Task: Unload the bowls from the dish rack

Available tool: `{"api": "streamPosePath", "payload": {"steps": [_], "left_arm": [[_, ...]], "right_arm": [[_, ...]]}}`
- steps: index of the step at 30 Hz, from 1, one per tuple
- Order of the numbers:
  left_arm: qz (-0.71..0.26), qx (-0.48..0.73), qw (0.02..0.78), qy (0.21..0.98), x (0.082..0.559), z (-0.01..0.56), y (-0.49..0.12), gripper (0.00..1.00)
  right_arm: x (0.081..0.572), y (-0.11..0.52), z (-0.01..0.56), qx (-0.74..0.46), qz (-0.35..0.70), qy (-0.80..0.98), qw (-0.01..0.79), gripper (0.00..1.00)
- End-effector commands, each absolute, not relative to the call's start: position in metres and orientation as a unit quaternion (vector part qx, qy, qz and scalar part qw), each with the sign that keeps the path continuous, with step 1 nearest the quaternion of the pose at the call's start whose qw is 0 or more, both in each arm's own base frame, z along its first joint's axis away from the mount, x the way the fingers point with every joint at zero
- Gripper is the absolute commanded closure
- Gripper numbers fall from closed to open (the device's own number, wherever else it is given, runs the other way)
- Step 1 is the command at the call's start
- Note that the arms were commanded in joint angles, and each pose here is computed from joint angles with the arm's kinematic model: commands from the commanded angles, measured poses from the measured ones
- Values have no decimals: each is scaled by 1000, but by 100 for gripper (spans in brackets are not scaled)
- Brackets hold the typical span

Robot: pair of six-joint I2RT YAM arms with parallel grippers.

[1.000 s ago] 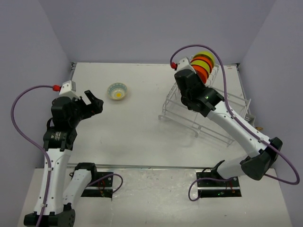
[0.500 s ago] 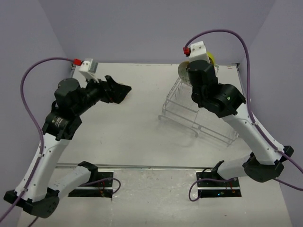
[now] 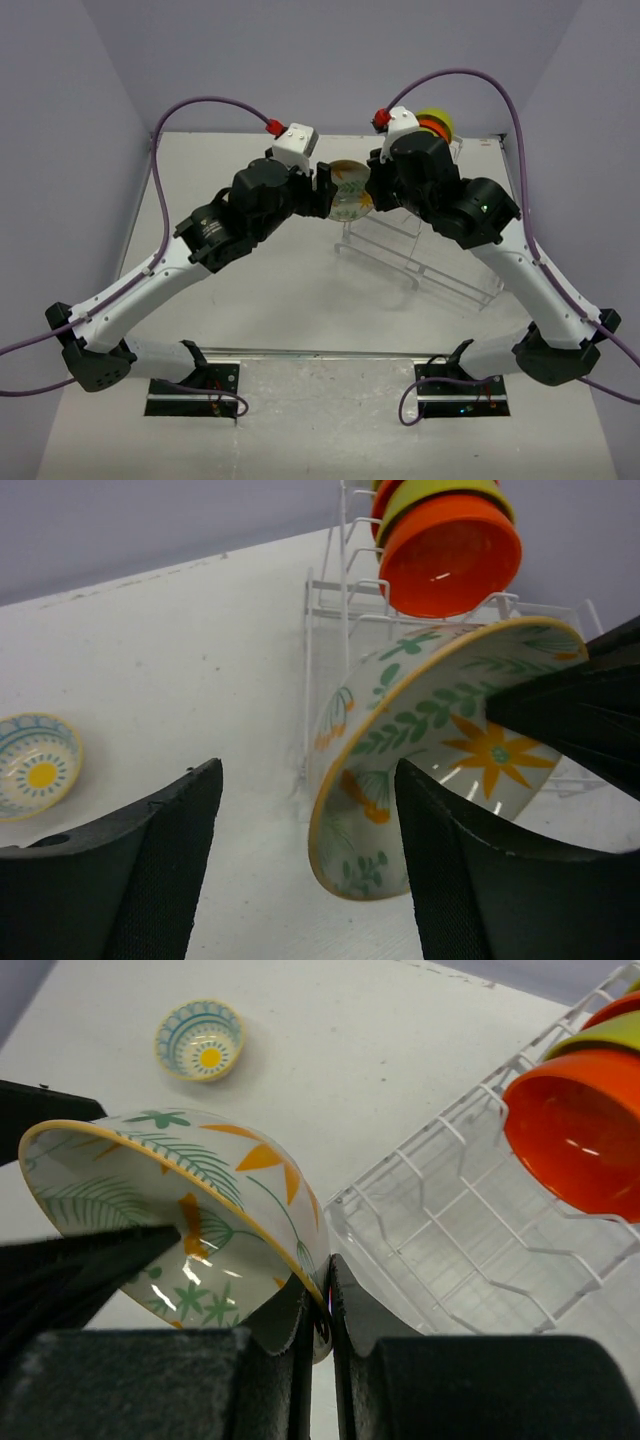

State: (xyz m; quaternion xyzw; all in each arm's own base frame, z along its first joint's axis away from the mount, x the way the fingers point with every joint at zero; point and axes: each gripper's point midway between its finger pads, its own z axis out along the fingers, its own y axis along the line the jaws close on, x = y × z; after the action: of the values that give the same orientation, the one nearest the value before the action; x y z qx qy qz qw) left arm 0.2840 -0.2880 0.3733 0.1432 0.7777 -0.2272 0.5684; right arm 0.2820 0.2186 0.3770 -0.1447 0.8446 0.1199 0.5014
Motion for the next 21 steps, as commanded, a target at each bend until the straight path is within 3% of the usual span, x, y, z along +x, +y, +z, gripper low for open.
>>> {"api": "streamPosePath", "payload": {"steps": [1, 3, 7, 9, 10, 11, 12, 13, 14, 21], "left_arm": [[-172, 92, 608, 770, 296, 390, -260, 32], [-169, 84, 609, 770, 297, 389, -258, 47], [-173, 67, 619, 763, 296, 398, -252, 100], [-174, 57, 622, 761, 296, 401, -249, 100], [-170, 39, 628, 759, 296, 402, -242, 100], [-162, 27, 629, 760, 297, 402, -236, 100], [-158, 4, 630, 760, 298, 404, -229, 100], [-132, -25, 631, 764, 310, 402, -212, 100], [-118, -33, 618, 777, 318, 393, -200, 100], [-135, -117, 478, 860, 437, 305, -109, 100]], "right_arm": [[267, 241, 402, -135, 217, 822, 508, 100], [263, 243, 403, -139, 230, 820, 505, 100], [263, 245, 393, -141, 228, 826, 495, 100], [263, 246, 389, -141, 226, 829, 492, 100], [265, 245, 385, -140, 222, 831, 490, 94], [265, 243, 384, -138, 218, 832, 491, 74], [266, 240, 383, -133, 214, 833, 492, 48], [267, 231, 382, -124, 205, 835, 496, 12], [269, 222, 383, -109, 194, 835, 504, 8], [246, 168, 399, -65, 195, 814, 543, 7]]}}
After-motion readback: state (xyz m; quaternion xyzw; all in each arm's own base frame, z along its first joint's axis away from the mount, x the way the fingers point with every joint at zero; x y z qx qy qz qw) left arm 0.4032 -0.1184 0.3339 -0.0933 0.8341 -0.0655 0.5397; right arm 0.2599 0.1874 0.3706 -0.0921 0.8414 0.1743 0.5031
